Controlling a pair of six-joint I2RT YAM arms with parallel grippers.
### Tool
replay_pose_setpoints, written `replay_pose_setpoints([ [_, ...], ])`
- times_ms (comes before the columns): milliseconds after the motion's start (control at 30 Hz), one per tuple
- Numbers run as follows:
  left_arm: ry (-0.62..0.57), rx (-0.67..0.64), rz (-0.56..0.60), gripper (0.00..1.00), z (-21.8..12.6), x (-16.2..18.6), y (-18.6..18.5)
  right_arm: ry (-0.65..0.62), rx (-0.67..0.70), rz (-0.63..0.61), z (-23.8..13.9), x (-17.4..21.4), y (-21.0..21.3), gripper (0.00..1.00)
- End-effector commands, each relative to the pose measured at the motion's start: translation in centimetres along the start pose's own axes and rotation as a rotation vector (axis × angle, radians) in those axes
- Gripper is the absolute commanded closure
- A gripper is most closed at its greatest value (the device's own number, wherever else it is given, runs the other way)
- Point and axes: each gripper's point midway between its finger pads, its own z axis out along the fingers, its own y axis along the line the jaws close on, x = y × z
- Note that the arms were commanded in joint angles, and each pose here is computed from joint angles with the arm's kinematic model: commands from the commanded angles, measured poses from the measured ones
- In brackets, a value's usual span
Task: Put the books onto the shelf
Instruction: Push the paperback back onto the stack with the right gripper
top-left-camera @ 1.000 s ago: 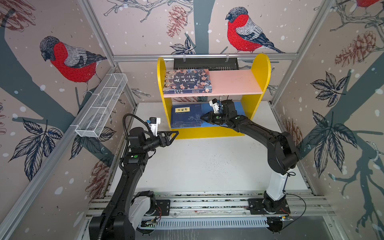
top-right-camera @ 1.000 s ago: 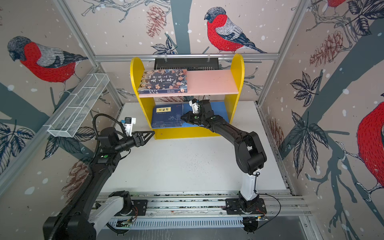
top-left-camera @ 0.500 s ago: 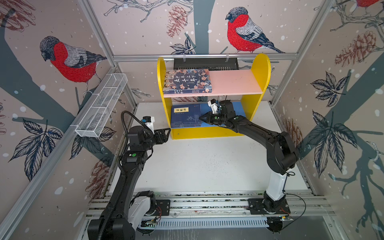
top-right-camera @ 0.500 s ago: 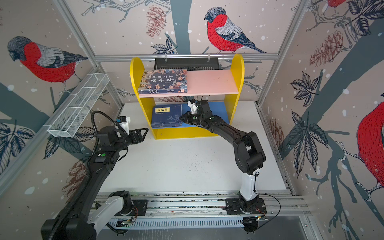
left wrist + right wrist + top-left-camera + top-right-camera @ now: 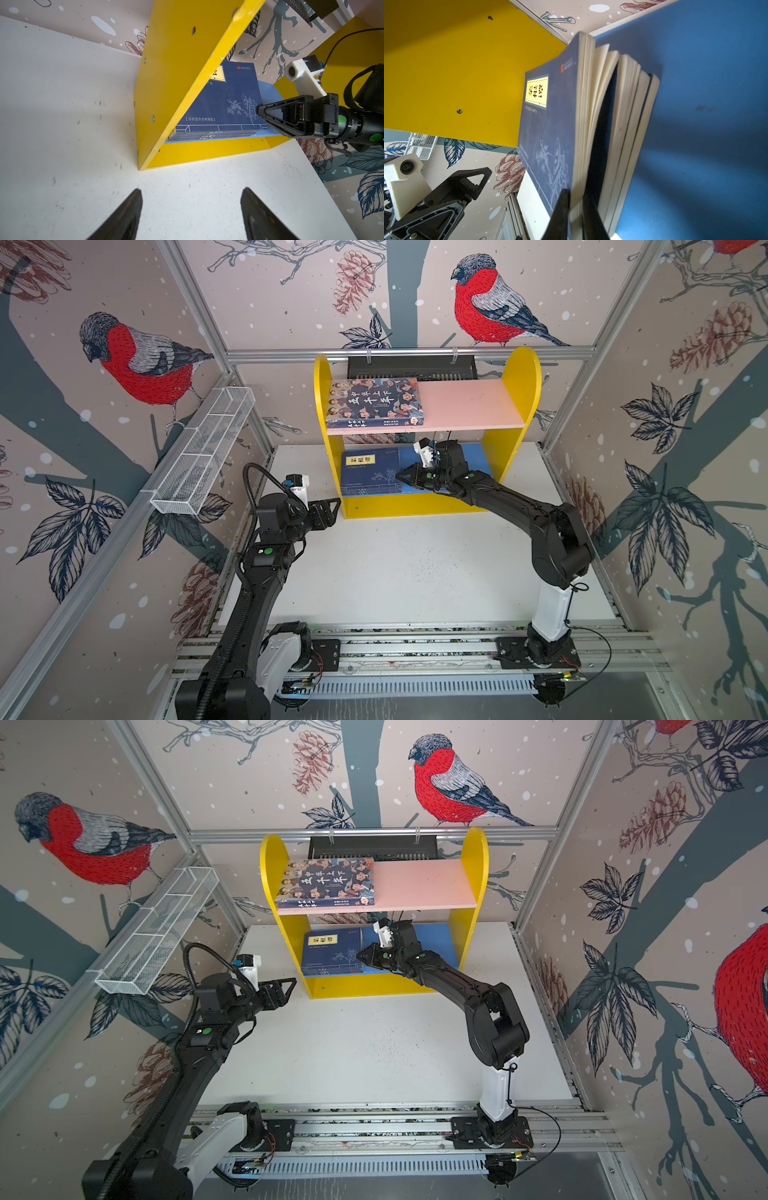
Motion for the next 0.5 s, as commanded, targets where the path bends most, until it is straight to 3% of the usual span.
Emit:
replay_pose_setpoints([
  [0, -0.014, 0.006, 0.017, 0.25, -0.1, -0.3, -0.1, -0.024, 0.022, -0.005, 0.0, -0.4, 0.0, 0.86],
  [67, -0.015, 0.001, 0.018, 0.25, -0.1, -0.3, -0.1, -0.026, 0.02, -0.003, 0.0, -0.4, 0.0, 0.84],
  [300, -0.015, 0.005, 0.019, 0.25, -0.2, -0.2, -0.1, -0.044, 0.035, -0.01, -0.4, -0.5, 0.0, 0.61],
  [467, -0.016, 0.005, 0.02, 0.25, -0.3, -0.2, -0.1, -0.075, 0.047, -0.031, -1.1, -1.1, 0.4, 0.56],
])
